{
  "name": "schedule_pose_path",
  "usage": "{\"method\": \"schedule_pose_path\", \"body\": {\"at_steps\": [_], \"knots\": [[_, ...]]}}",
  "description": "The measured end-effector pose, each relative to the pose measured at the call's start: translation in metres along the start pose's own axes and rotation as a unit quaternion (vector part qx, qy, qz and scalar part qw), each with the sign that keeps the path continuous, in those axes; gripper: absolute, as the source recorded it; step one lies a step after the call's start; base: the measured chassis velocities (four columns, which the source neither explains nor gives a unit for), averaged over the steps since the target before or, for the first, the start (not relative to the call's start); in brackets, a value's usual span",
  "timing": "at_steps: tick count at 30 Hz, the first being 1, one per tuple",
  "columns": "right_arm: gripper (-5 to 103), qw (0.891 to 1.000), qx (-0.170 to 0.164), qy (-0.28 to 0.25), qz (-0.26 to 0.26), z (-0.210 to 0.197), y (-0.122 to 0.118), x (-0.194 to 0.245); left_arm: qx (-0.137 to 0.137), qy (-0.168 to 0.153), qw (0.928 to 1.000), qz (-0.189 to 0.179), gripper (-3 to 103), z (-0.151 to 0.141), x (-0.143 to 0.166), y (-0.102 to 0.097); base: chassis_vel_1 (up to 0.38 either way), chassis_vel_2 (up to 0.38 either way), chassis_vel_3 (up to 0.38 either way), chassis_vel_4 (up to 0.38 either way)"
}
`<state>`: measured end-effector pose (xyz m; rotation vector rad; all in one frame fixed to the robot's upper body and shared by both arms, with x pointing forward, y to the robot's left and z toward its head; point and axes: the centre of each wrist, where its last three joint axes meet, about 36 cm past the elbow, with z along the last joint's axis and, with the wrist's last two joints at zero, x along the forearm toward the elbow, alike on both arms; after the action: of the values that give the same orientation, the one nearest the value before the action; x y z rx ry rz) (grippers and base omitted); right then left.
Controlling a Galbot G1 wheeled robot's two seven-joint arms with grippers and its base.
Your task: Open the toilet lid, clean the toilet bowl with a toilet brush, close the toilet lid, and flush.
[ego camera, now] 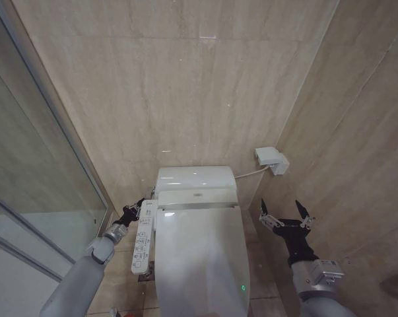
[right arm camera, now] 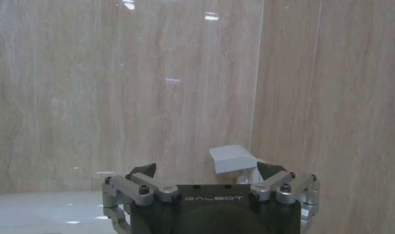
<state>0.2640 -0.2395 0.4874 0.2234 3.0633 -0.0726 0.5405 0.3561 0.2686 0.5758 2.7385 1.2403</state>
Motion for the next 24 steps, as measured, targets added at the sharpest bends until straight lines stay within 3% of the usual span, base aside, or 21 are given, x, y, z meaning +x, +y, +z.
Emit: {"method": "schedule_pose_path", "body": {"at_steps": [12,18,24], "knots": [[100,1.000,0.000,0.000,0.000,0.000,0.000,0.000,0.001,-0.002,1.0000,0.002,0,0.000,-0.008,-0.001,0.000,0.000,0.000,0.000],[100,1.000,0.000,0.000,0.000,0.000,0.000,0.000,0.004,0.002,1.0000,-0.003,0,0.000,0.005,-0.003,0.000,0.000,0.000,0.000],[100,1.000,0.000,0.000,0.000,0.000,0.000,0.000,-0.015,0.003,0.9998,-0.011,0,0.000,0.021,0.011,0.000,0.000,0.000,0.000]]}}
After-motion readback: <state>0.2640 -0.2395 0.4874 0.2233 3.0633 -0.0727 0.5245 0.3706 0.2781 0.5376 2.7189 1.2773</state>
